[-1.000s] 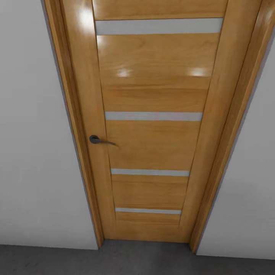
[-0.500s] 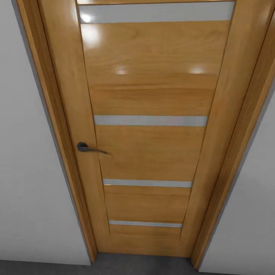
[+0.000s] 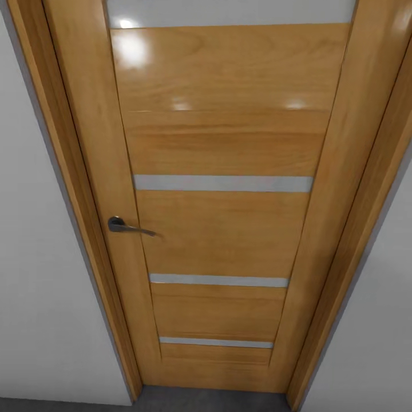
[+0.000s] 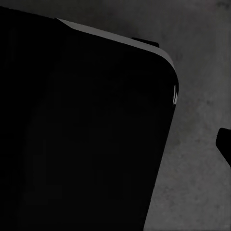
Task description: Move the two storage containers from the living room to the garage. In the garage, place one container on the floor and stack the other container on top of it (either order is fine).
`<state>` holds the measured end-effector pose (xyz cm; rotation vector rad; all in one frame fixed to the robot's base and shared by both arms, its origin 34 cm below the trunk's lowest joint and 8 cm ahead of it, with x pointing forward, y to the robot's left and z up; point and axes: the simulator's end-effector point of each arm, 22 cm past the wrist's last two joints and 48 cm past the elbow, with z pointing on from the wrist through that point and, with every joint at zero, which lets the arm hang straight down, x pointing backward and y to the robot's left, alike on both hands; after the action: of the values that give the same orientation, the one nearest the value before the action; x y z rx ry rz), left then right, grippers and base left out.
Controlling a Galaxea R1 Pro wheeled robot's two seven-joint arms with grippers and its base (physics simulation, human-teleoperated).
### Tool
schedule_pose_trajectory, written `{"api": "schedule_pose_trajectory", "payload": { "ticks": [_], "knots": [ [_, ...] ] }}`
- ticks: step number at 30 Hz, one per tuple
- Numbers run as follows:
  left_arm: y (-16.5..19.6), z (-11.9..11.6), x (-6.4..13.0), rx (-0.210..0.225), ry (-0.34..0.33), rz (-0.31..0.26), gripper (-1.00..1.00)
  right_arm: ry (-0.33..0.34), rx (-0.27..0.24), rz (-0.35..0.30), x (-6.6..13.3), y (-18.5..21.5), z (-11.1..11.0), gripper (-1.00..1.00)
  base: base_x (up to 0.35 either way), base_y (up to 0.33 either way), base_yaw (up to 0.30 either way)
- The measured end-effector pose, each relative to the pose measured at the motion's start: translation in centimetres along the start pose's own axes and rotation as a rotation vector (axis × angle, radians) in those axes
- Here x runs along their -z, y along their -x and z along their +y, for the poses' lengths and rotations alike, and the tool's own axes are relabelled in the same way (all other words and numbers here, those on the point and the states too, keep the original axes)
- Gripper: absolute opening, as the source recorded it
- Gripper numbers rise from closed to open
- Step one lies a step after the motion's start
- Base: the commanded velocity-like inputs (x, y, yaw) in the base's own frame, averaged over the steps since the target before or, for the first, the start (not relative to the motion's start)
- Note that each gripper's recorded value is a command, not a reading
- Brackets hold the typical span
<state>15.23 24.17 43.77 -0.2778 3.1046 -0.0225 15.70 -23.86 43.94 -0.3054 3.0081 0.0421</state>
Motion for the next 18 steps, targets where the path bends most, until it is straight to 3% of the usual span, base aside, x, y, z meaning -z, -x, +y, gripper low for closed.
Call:
{"api": "schedule_pose_trajectory", "payload": {
  "ticks": [6, 10, 18],
  "knots": [
    [0.0, -0.2, 0.0, 0.004, -0.003, 0.000, 1.00, 0.062, -0.003, 0.008, -0.2, 1.7, 2.9, 1.00, 0.000, 0.000, 0.000],
    [0.0, -0.1, 0.0, 0.005, -0.002, 0.000, 1.00, 0.023, -0.009, -0.019, -0.2, 2.2, 1.1, 1.00, 0.000, 0.000, 0.000],
    [0.0, -0.1, 0.0, 0.007, -0.001, 0.000, 1.00, -0.001, -0.012, -0.021, -0.2, 1.6, 0.5, 1.00, -0.033, 0.000, 0.000]
  ]
}}
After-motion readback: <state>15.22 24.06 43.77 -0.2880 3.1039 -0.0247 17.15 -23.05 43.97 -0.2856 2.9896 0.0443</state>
